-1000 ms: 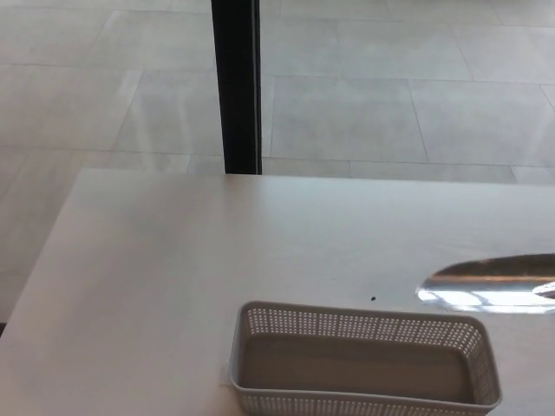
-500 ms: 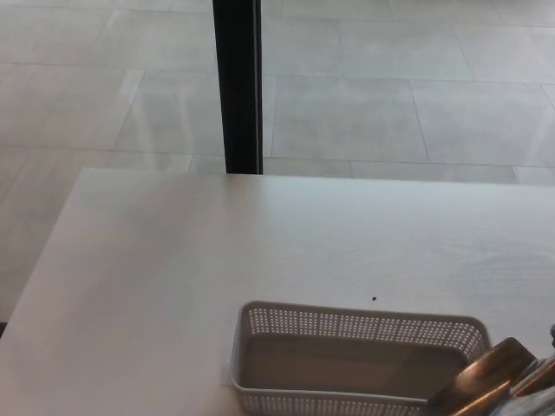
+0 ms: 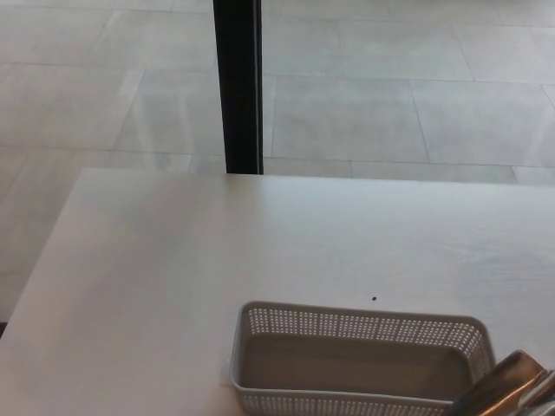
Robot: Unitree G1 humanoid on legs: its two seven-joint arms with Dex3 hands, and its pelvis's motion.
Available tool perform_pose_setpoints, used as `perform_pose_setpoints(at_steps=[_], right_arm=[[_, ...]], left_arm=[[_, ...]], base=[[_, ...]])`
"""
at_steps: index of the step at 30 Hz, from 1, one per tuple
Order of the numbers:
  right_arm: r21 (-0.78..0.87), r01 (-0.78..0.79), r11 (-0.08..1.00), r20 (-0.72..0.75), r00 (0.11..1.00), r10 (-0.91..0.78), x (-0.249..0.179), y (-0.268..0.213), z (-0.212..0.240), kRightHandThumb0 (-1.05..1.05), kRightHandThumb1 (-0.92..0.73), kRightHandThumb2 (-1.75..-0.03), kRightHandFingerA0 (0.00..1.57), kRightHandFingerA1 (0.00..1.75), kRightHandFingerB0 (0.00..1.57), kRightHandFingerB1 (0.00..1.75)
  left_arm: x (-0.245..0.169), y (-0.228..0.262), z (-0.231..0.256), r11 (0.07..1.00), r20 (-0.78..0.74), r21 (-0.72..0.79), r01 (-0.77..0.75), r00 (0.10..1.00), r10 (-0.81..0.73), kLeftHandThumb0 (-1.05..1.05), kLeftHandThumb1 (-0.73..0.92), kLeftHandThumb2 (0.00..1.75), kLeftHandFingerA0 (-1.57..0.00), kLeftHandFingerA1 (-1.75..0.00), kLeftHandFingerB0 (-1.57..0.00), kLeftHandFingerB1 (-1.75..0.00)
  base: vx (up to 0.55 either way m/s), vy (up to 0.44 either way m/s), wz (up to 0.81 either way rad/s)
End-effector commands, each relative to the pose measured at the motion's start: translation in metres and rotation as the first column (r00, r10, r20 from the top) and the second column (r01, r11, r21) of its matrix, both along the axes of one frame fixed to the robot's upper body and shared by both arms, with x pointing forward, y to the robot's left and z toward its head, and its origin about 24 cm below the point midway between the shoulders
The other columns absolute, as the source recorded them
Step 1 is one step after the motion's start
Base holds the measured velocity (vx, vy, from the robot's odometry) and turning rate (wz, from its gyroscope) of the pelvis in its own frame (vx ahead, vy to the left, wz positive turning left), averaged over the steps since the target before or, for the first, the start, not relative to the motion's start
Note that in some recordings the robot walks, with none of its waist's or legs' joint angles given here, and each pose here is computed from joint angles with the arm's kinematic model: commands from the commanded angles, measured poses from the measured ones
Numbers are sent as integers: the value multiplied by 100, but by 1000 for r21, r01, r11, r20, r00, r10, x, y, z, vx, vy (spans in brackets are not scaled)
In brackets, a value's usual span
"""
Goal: A garden tool is kept on the righthand side and a container is kept on the lefthand side on a desk infront of the robot. the robot uses its right hand to pick up the garden tool and makes a scooping motion inside the container
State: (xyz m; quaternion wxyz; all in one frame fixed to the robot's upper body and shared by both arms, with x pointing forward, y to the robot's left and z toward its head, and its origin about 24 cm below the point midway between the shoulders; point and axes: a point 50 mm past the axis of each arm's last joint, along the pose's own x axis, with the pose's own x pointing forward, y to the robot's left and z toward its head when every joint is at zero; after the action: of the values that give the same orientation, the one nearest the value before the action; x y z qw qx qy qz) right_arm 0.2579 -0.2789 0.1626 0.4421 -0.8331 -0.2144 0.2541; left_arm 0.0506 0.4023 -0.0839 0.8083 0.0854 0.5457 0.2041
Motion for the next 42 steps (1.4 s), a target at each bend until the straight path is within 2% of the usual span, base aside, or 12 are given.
perform_pose_setpoints(at_steps=[1, 2, 5, 6, 8, 11, 20, 28, 29, 31, 32, 42], right_arm=[[145, 197, 970, -92, 978, -185, 8, -12, 5, -27, -70, -72, 89, 172, 74, 132], [158, 201, 967, -93, 978, -188, 9, -13, 7, -28, -71, -70, 87, 174, 75, 126], [201, 209, 957, -105, 976, -191, 10, -17, 9, -23, -67, -78, 84, 175, 67, 150], [256, 216, 942, -110, 975, -194, 11, -20, 11, -15, -69, -85, 100, 174, 67, 146], [327, 213, 921, -91, 977, -194, 15, -25, 14, -12, -68, -86, 77, 174, 64, 156], [435, 225, 872, -88, 974, -208, 19, -33, 17, -11, -71, -83, 90, 175, 64, 152], [532, 228, 816, -78, 972, -221, 22, -39, 16, -16, -69, -88, 78, 175, 62, 165], [400, 217, 890, -63, 976, -210, 23, -40, 11, -19, -70, -80, 78, 173, 64, 152], [388, 211, 897, -60, 977, -204, 23, -39, 11, -22, -69, -78, 95, 175, 61, 149], [326, 220, 919, -60, 975, -212, 23, -38, 10, -19, -69, -77, 74, 174, 59, 154], [296, 221, 929, -57, 975, -214, 23, -37, 10, -12, -66, -74, 90, 170, 61, 145], [118, 239, 964, 21, 970, -244, 28, -30, 1, -26, -66, -63, 85, 175, 70, 142]], left_arm=[[-6, 4, 2, 999, 3, -5, -36, 999, 36, -57, 60, 61, -50, -61, -47, -47], [-7, 4, 2, 999, 6, -13, -32, 999, 33, -55, 64, 59, -50, -62, -49, -48], [-8, 3, 1, 1000, -14, 1, -15, 1000, 15, -56, 65, 60, -50, -59, -49, -46], [-9, 2, 1, 1000, -11, -5, -28, 1000, 27, -54, 66, 60, -49, -57, -48, -45], [-7, 2, 1, 999, -1, -2, -33, 999, 33, -55, 65, 59, -47, -57, -46, -45], [-2, 1, 0, 1000, 2, 6, -14, 1000, 14, -55, 66, 60, -47, -60, -44, -46], [-2, 1, 0, 1000, -2, 4, -15, 1000, 15, -57, 65, 59, -48, -58, -46, -45], [-5, 1, 0, 1000, -3, -1, -15, 1000, 15, -57, 65, 59, -45, -60, -47, -47], [-5, 1, 0, 1000, 2, -5, -20, 1000, 20, -56, 65, 59, -46, -58, -47, -46], [-4, 0, 0, 1000, 1, -3, -13, 1000, 13, -57, 65, 59, -46, -57, -46, -45], [-3, 0, -1, 1000, 1, -2, -20, 1000, 20, -57, 64, 59, -48, -59, -46, -46], [-2, 0, 0, 1000, -2, 3, -3, 1000, 3, -58, 65, 59, -51, -57, -50, -45]], base=[[0, 0, 0], [0, 0, 0], [0, 0, 0], [0, 0, 0], [0, 0, 0], [0, 0, 0], [0, 0, 0], [0, 0, 0], [0, 0, 0], [0, 0, 0], [0, 0, 0], [0, 0, 0]])
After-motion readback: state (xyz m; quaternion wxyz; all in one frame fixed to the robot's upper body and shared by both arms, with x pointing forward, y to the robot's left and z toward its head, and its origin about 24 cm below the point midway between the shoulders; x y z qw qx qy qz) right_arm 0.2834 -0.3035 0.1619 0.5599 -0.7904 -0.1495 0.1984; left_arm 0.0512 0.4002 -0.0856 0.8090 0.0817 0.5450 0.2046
